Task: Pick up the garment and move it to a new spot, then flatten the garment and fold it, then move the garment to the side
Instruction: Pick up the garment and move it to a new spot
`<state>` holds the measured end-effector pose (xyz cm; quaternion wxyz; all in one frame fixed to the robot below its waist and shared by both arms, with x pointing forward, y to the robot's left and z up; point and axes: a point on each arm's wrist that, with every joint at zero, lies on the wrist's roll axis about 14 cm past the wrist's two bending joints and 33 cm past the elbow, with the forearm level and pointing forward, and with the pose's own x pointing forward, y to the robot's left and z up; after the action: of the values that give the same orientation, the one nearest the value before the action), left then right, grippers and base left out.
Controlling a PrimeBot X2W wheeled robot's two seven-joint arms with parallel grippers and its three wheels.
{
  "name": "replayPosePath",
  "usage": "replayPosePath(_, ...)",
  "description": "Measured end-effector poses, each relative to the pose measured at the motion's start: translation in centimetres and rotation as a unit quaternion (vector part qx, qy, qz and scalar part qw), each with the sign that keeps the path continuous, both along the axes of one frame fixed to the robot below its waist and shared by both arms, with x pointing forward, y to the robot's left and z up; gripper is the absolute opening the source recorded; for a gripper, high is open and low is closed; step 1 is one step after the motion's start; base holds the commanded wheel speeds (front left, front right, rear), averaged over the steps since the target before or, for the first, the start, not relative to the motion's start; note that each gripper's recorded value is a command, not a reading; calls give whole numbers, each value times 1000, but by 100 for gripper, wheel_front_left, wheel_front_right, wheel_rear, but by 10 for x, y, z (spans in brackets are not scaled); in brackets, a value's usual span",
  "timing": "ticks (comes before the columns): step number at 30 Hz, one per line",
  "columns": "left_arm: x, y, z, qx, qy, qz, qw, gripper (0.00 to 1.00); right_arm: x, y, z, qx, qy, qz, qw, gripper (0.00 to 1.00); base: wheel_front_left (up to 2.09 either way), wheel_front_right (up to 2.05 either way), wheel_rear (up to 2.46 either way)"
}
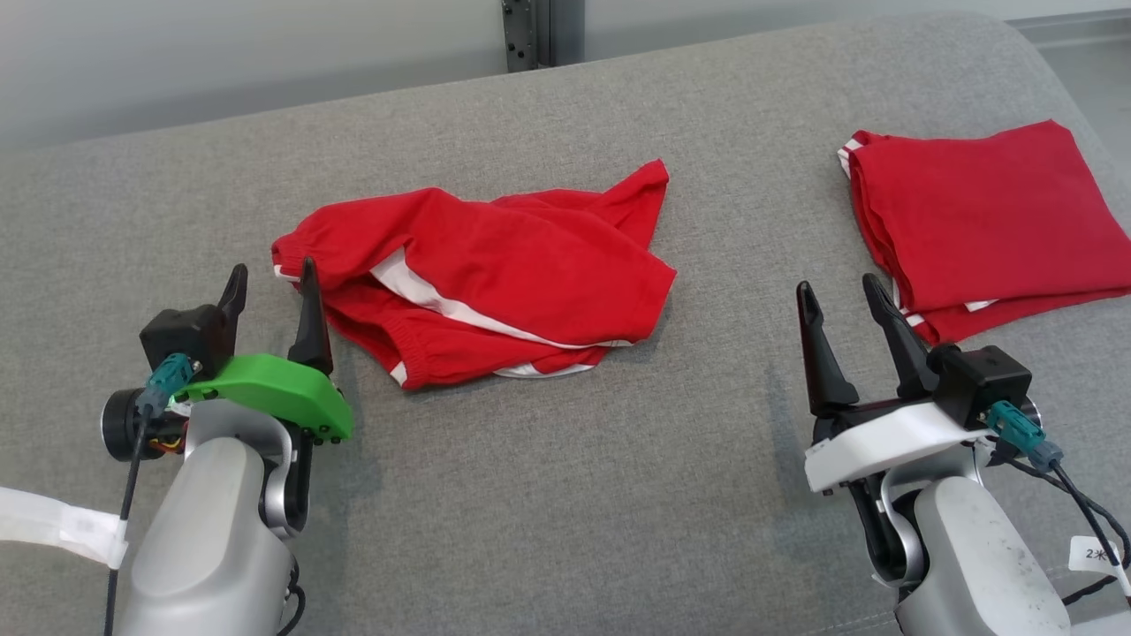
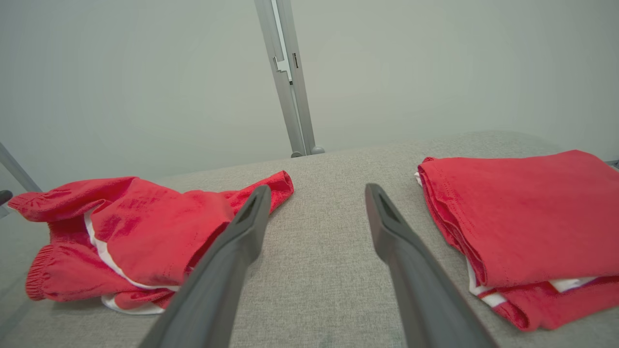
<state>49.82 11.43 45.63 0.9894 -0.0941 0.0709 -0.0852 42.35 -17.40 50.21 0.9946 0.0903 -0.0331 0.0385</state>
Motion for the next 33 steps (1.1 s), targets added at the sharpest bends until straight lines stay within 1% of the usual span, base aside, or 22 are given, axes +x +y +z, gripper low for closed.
replayPosePath(5, -16, 4, 21, 3, -36, -2, 999, 100, -2, 6, 15, -6, -21, 8, 1000, 100, 0, 0, 0)
replayPosePath(11, -44, 16, 53, 8, -92, 12, 996, 100, -9, 12, 30, -7, -42, 16, 999, 100, 0, 0, 0)
replayPosePath(17, -85, 31, 53, -6, -99, 46, 994, 100, -18, 20, 35, -4, -49, 27, 998, 100, 0, 0, 0)
replayPosePath(23, -118, 41, 38, -25, -77, 79, 994, 100, -27, 31, 23, -7, -33, 42, 999, 100, 0, 0, 0)
replayPosePath(27, -132, 42, 31, -31, -65, 86, 994, 100, -32, 34, 16, 0, -22, 46, 999, 100, 0, 0, 0)
replayPosePath(33, -135, 43, 31, -35, -65, 92, 993, 100, -35, 36, 10, 8, -13, 49, 999, 100, 0, 0, 0)
